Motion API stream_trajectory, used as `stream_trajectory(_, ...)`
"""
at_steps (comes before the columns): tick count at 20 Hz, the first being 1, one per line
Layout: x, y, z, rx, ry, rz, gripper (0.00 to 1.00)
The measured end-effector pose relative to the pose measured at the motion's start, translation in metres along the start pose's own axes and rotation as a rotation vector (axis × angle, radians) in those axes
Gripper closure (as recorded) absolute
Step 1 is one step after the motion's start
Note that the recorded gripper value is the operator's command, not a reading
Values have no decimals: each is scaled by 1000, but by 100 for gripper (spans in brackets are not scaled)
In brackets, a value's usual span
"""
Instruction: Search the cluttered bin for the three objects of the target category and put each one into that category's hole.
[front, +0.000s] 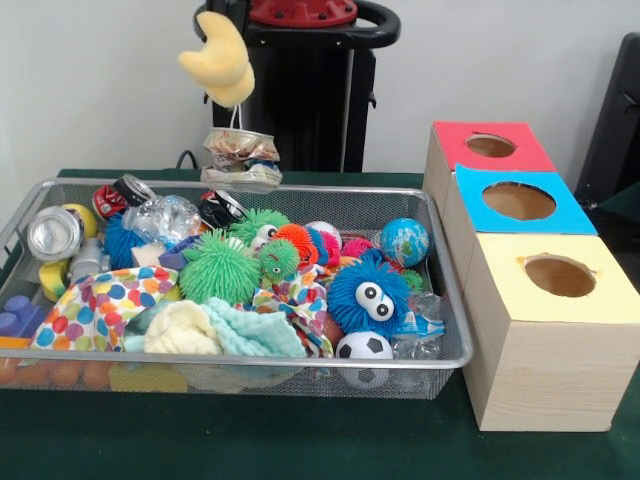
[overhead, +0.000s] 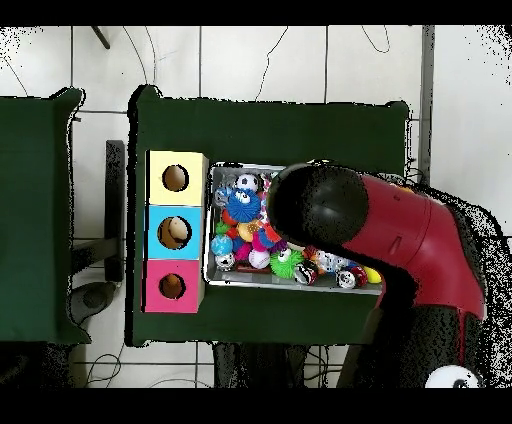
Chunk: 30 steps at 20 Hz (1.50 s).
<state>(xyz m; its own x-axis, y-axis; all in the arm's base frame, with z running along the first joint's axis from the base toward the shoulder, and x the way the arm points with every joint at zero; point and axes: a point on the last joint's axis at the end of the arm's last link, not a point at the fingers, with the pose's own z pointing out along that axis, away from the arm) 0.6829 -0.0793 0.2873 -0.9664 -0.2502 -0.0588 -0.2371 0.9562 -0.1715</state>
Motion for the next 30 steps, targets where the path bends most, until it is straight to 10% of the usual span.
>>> stream_trajectory(30, -22, -5, -16, 24, -42, 24, 100)
